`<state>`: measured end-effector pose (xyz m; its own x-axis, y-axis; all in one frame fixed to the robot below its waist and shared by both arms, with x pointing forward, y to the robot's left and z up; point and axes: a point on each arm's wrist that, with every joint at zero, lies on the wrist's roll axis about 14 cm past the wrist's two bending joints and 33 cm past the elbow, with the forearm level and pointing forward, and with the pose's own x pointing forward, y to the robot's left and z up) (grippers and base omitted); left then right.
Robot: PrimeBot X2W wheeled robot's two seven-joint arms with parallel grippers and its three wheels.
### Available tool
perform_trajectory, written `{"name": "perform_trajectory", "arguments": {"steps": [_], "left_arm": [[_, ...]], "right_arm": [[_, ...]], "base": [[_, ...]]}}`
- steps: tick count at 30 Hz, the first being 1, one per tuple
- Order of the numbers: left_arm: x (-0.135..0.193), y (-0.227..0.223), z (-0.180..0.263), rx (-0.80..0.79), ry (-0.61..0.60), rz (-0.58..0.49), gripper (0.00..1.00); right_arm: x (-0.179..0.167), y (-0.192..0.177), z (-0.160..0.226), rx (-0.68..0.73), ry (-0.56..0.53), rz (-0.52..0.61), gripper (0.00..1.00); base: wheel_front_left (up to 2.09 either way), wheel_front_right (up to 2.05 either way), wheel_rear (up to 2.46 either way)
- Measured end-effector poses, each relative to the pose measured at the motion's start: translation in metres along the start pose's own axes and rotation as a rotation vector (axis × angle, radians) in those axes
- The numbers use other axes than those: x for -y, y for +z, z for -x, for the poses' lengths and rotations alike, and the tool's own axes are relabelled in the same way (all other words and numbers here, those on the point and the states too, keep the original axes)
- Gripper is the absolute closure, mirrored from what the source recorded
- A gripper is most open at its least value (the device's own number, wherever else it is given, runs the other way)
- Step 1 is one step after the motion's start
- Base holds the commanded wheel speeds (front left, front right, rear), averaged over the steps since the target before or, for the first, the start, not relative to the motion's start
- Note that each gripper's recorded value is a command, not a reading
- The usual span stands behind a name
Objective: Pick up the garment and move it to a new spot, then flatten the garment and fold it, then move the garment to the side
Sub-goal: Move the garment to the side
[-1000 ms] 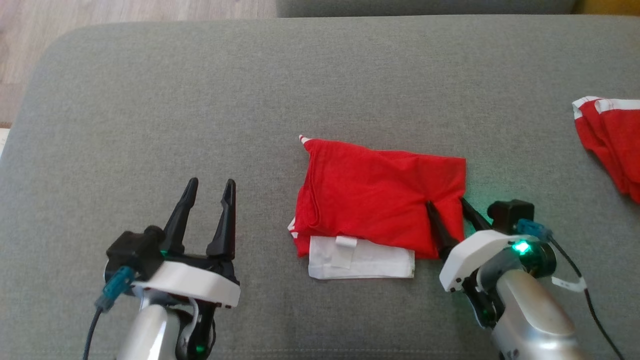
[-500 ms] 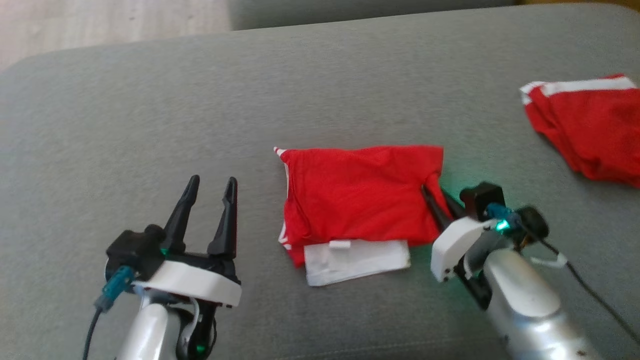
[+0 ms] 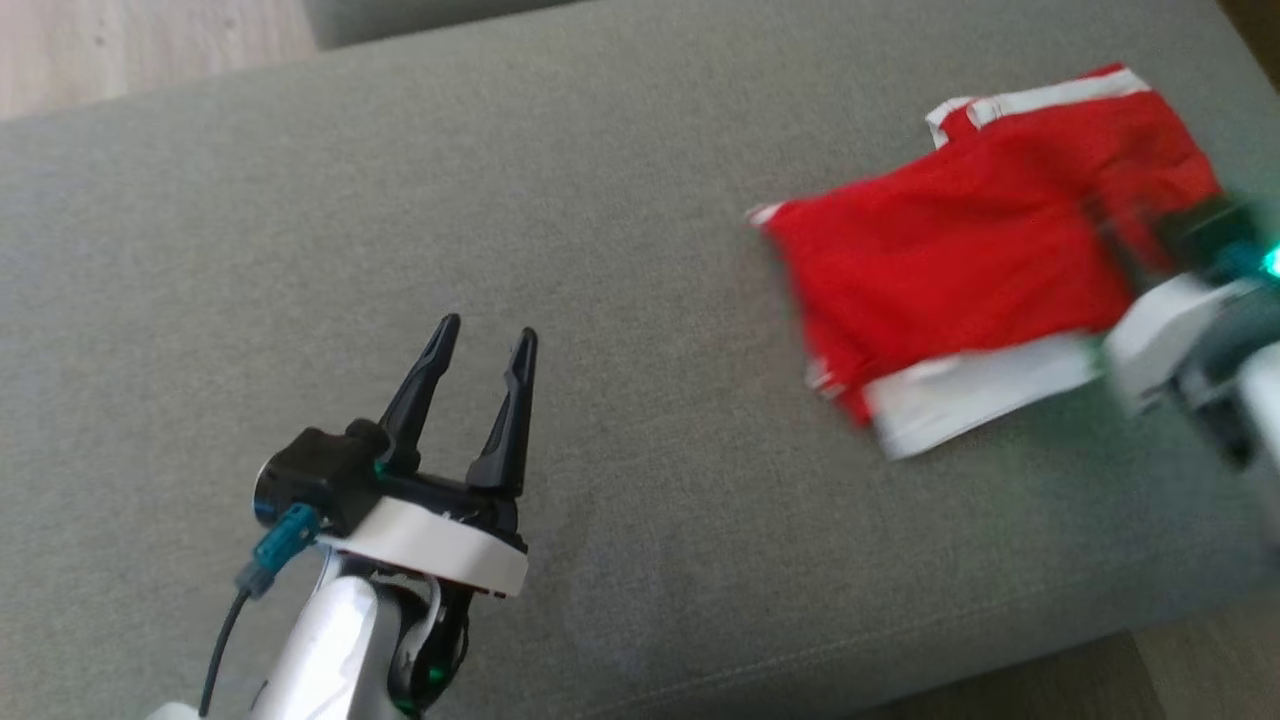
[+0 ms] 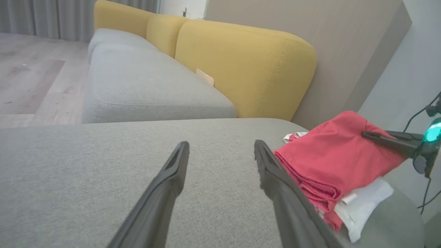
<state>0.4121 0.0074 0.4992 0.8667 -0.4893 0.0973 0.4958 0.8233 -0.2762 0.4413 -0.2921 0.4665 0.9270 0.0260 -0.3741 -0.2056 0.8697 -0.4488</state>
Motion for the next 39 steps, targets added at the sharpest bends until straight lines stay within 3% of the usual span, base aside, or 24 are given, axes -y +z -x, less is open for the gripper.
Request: {"name": "perform_trajectory", "arguments": {"steps": [4, 8, 19, 28, 30, 39], "left_arm": [[-0.002, -0.013, -0.005, -0.028, -0.009, 0.011, 0.00], [-0.010, -0.021, -0.009, -0.045, -0.001, 0.006, 0.00], [-0.041, -0.032, -0.011, -0.064, 0.063, 0.014, 0.00], [-0.056, -0.038, -0.016, -0.071, 0.092, 0.016, 0.00], [-0.057, -0.038, -0.017, -0.070, 0.092, 0.015, 0.00], [-0.045, -0.019, -0.016, -0.034, 0.068, -0.005, 0.00]], "right_arm": [[0.050, -0.004, -0.001, -0.034, -0.097, 0.009, 1.00], [0.078, -0.020, -0.005, -0.090, -0.163, -0.003, 1.00], [0.103, -0.058, -0.023, -0.233, -0.247, -0.005, 1.00], [0.117, -0.070, -0.037, -0.281, -0.304, 0.001, 0.99], [0.115, -0.067, -0.039, -0.270, -0.304, 0.007, 0.00], [0.107, -0.015, -0.035, -0.108, -0.319, -0.030, 0.00]], "base": [[0.00, 0.00, 0.00], [0.00, 0.00, 0.00], [0.00, 0.00, 0.00], [0.00, 0.00, 0.00], [0.00, 0.00, 0.00], [0.00, 0.00, 0.00]]}}
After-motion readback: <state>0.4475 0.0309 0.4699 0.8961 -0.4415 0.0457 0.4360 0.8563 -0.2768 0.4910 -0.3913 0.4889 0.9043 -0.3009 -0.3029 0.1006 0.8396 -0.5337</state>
